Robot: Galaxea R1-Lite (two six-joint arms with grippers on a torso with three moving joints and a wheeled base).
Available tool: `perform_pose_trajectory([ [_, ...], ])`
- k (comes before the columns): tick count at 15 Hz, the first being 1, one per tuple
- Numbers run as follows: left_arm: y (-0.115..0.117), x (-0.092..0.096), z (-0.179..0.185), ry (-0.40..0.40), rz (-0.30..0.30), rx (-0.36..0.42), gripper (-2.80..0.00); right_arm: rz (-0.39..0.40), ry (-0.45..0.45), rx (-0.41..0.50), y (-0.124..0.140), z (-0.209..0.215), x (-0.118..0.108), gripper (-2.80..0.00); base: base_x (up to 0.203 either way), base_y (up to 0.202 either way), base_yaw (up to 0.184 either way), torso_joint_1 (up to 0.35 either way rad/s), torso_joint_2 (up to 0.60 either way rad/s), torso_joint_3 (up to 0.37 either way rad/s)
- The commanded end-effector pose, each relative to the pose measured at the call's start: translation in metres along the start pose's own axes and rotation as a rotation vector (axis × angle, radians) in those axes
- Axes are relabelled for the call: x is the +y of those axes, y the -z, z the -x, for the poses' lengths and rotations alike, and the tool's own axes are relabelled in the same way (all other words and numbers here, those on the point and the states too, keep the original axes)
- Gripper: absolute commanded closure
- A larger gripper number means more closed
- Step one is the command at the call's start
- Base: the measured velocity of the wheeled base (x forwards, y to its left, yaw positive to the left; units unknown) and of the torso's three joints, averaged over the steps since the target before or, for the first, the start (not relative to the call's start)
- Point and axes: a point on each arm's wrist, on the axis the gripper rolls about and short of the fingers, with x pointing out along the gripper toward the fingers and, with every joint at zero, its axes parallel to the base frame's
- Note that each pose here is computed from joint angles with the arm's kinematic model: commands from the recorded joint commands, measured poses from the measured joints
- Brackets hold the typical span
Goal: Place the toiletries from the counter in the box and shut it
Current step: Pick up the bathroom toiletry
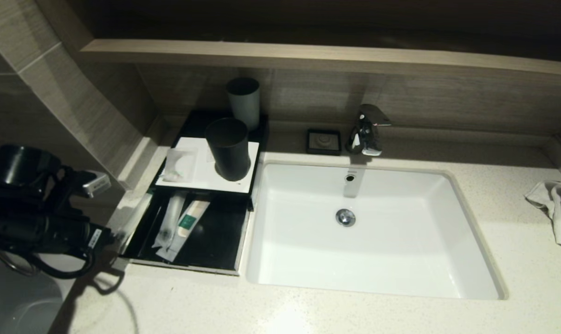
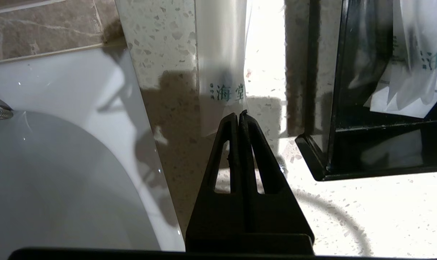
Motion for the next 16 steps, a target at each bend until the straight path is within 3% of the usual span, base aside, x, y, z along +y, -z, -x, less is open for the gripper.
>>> perform_pose_trajectory([
  [1, -0.001, 0.001, -0.004, -0.002, -0.004, -0.007, -2.8, -0.001, 0.0, 0.0, 0.0, 0.0, 0.0, 0.0, 0.0, 0.0, 0.0, 0.0, 0.0, 0.0],
  [16, -0.003, 0.007, -0.025, -0.017, 0.001, 0.012, -2.8, -0.001, 0.0, 0.0, 0.0, 0.0, 0.0, 0.0, 0.0, 0.0, 0.0, 0.0, 0.0, 0.0],
])
